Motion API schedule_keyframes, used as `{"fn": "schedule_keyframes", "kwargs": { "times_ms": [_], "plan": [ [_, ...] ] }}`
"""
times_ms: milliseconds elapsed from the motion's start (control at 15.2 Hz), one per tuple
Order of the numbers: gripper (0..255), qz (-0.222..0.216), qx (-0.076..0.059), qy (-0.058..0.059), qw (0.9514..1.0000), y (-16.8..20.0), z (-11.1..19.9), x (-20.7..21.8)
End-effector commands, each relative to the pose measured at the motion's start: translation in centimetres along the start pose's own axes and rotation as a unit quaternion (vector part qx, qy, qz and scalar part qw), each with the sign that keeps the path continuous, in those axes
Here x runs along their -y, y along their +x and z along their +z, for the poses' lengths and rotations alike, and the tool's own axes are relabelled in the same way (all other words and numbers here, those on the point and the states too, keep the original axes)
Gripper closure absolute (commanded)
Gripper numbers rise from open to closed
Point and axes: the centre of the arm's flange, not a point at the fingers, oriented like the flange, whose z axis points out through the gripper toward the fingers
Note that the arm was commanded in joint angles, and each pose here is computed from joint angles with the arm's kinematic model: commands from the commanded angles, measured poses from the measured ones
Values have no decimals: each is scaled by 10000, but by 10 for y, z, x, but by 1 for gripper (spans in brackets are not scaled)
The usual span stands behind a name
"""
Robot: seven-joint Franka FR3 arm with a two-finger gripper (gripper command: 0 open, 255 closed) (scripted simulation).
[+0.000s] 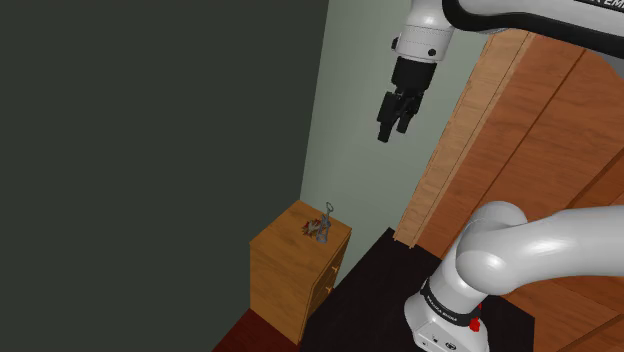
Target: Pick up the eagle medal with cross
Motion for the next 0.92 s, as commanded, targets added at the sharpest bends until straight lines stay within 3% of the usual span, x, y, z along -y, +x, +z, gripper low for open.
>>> {"fn": "schedule_keyframes", "kwargs": {
  "times_ms": [0, 396, 858],
  "plan": [
    [0, 0, 0, 0, 10000, 0, 0, 0],
    [0, 489, 35, -240, 9985, 33, 72, 17],
    [0, 1057, 76, -519, 9930, 72, 158, 27]
  ]
}}
